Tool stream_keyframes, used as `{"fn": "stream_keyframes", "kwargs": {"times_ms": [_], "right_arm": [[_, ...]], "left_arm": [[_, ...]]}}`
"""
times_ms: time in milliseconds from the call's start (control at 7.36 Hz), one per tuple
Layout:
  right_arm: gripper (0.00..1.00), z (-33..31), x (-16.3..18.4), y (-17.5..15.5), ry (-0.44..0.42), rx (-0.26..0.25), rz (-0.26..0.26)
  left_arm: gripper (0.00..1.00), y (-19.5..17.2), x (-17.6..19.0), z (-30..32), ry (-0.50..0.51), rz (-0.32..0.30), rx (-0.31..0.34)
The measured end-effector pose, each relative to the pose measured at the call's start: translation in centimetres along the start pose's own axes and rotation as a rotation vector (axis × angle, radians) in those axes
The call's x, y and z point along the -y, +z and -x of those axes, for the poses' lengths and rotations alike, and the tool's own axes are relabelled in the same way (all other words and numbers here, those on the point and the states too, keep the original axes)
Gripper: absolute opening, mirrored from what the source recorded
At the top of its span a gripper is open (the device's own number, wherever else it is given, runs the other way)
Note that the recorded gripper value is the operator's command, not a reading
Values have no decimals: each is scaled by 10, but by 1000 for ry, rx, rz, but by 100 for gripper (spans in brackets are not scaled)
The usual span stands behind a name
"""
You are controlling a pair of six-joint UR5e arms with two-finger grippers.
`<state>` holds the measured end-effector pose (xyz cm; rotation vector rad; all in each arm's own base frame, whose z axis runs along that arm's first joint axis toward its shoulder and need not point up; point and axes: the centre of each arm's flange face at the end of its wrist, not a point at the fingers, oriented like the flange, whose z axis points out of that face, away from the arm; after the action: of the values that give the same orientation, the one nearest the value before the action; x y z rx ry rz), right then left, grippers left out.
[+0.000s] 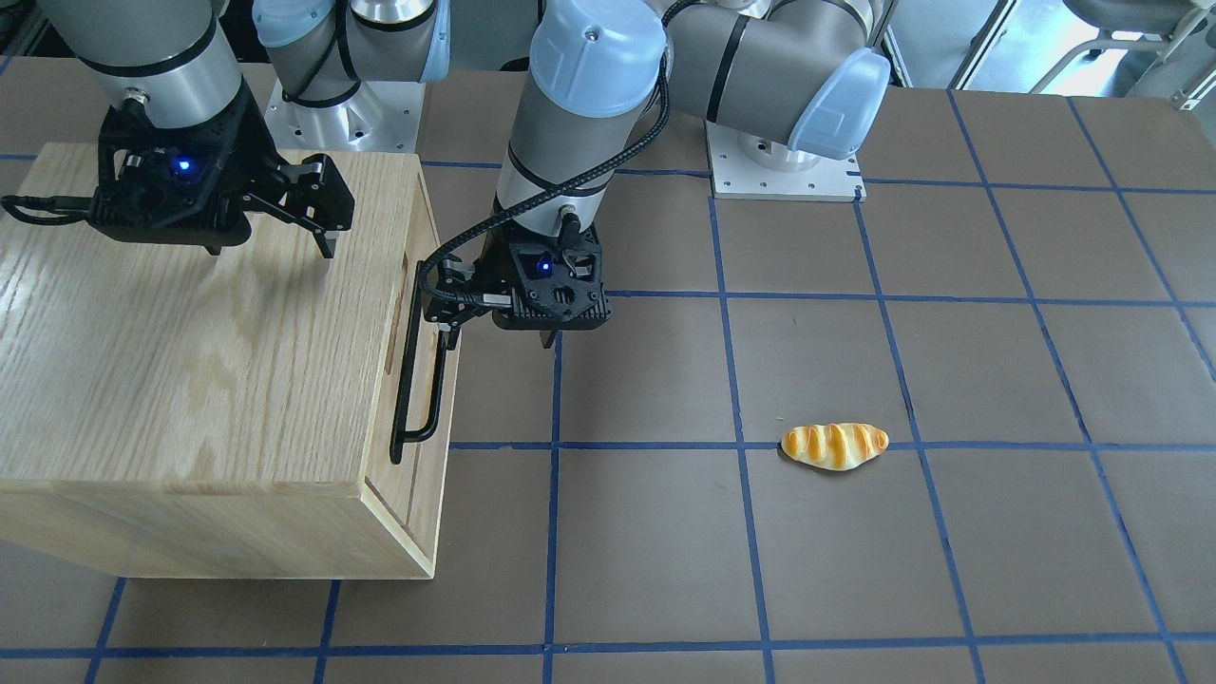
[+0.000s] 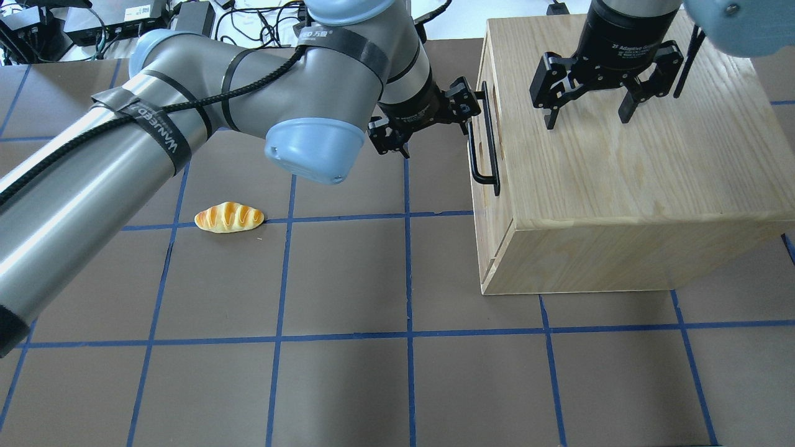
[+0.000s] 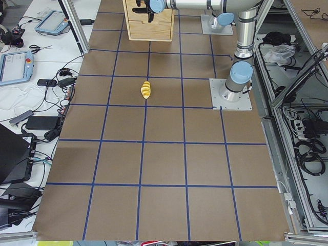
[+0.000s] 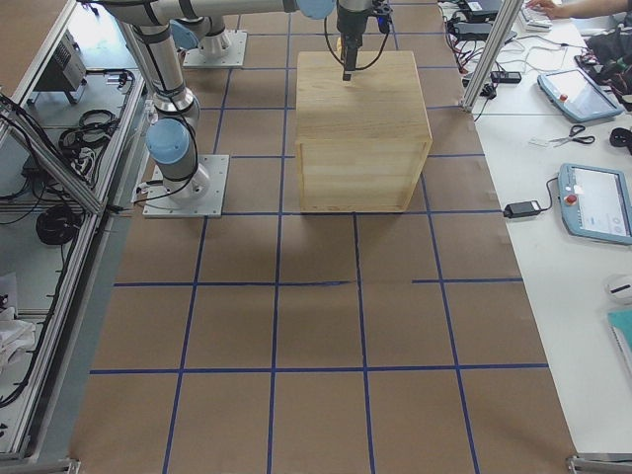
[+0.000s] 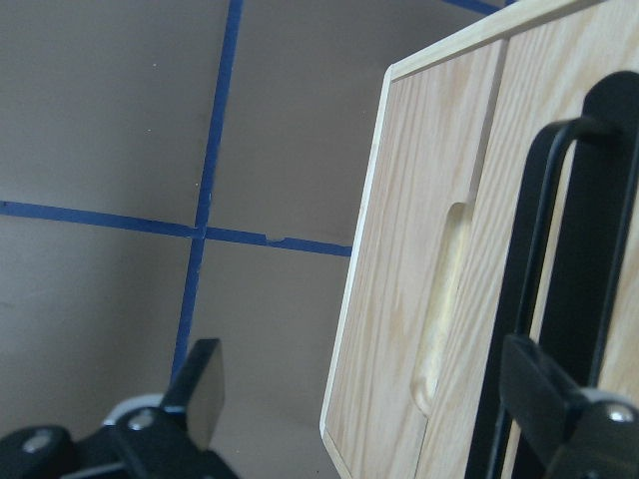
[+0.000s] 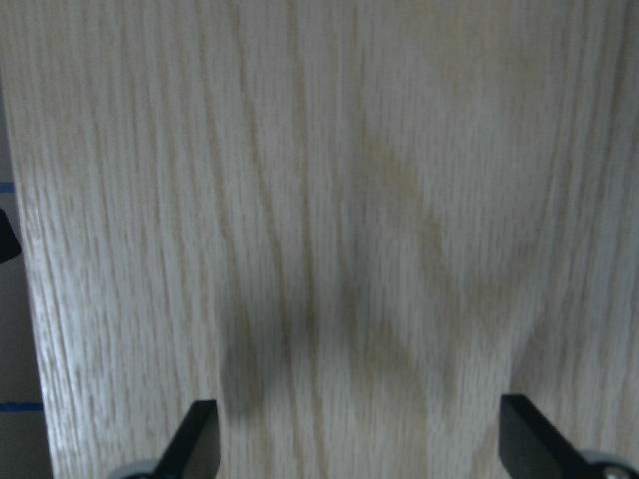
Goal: Open upper drawer
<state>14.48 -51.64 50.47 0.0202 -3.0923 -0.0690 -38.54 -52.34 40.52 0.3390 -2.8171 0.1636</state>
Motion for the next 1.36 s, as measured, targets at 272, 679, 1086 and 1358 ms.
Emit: {"fn": "stream_keyframes", "kwargs": {"times_ms": [272,679,1086,1358], "right_arm": [[100,0,0,0,-1,0,0],[100,0,0,0,-1,0,0],[100,0,0,0,0,0,0],[100,0,0,0,-1,0,0]], "left_arm": [[100,6,-4,-6,-42,26,-33],[100,17,-4,-10,-40,36,-53],[100,29,-3,-6,23,38,-42],[100,31,-5,-4,84,37,-41]]}}
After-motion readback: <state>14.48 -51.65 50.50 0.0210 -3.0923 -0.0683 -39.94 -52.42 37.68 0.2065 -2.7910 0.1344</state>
